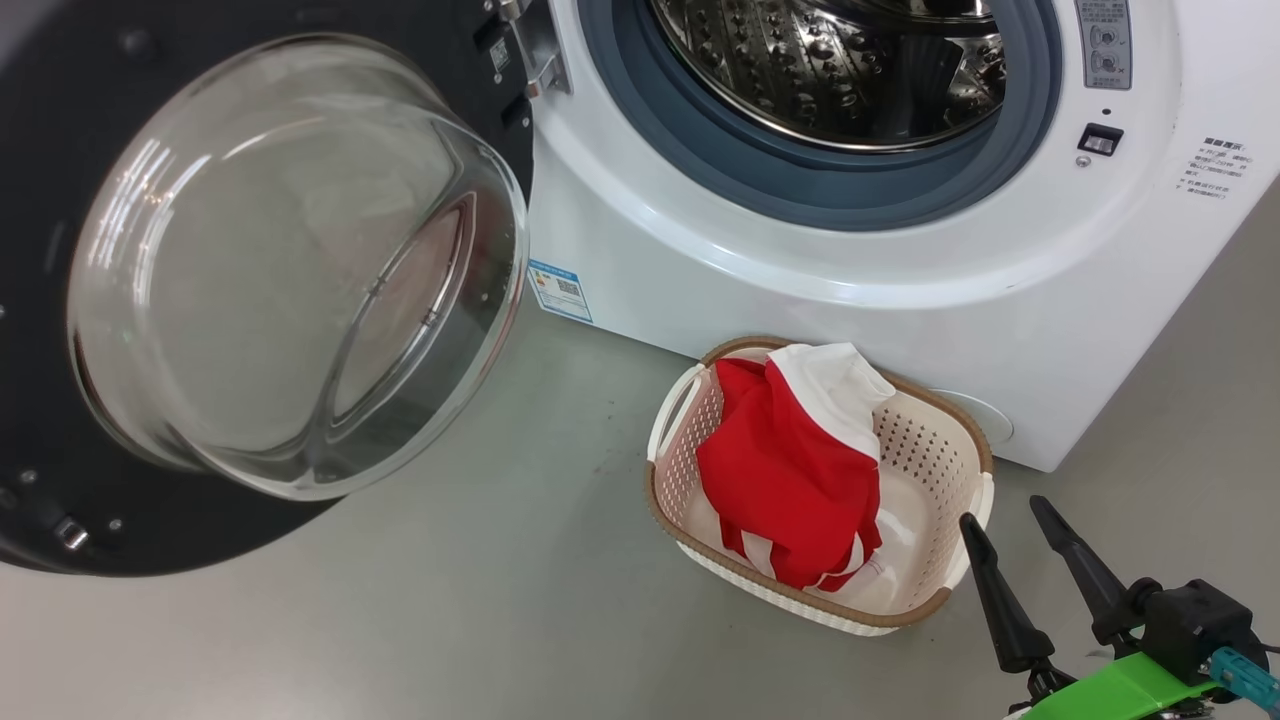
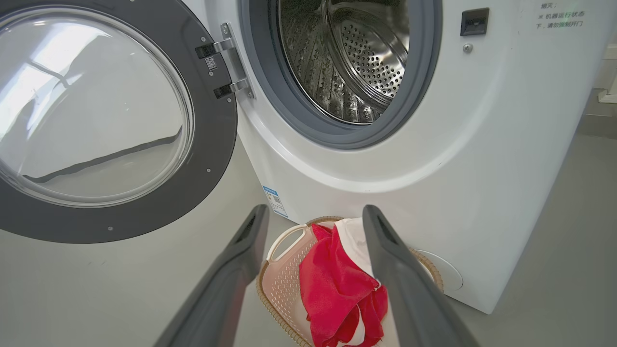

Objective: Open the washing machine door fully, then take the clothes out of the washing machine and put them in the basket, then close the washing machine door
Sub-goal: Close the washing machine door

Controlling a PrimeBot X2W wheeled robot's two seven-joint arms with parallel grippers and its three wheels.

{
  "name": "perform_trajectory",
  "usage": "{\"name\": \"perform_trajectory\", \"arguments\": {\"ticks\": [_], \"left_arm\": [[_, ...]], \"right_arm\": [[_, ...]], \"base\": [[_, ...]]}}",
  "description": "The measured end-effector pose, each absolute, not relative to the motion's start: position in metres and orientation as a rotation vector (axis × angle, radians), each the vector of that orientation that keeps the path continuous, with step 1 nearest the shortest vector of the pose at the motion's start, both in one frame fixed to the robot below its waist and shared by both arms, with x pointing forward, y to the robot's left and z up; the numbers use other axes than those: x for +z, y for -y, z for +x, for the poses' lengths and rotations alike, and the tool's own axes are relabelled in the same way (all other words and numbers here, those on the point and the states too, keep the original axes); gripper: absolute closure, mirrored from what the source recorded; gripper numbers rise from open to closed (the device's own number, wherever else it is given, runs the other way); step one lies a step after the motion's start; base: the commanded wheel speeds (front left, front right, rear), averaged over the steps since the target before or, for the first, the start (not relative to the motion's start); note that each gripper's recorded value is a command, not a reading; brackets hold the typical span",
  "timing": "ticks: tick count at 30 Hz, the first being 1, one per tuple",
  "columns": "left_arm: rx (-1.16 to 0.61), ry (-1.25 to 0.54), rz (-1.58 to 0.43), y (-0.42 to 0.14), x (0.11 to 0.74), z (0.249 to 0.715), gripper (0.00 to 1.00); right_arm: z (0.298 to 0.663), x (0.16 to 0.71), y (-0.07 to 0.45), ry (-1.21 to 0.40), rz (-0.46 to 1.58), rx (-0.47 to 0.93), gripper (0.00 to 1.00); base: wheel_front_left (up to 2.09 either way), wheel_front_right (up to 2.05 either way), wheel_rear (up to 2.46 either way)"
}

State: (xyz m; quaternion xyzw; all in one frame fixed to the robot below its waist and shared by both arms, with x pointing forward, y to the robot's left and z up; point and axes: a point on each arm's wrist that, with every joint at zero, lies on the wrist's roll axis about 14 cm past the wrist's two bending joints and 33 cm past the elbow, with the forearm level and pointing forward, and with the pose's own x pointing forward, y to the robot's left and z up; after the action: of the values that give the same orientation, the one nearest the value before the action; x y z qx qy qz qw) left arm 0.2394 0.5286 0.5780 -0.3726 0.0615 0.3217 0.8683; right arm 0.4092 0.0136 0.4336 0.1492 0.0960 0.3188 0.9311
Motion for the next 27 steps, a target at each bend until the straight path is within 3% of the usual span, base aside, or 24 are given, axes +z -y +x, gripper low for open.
{"name": "perform_trajectory", "arguments": {"ticks": [27], "left_arm": [[0.190, -0.285, -0.766, -0.418, 0.585, 0.235, 1.00]], "right_arm": [[0.394, 0.454, -0.003, -0.150, 0.268, 0.639, 0.00]], "base": [[0.00, 0.00, 0.00]]}}
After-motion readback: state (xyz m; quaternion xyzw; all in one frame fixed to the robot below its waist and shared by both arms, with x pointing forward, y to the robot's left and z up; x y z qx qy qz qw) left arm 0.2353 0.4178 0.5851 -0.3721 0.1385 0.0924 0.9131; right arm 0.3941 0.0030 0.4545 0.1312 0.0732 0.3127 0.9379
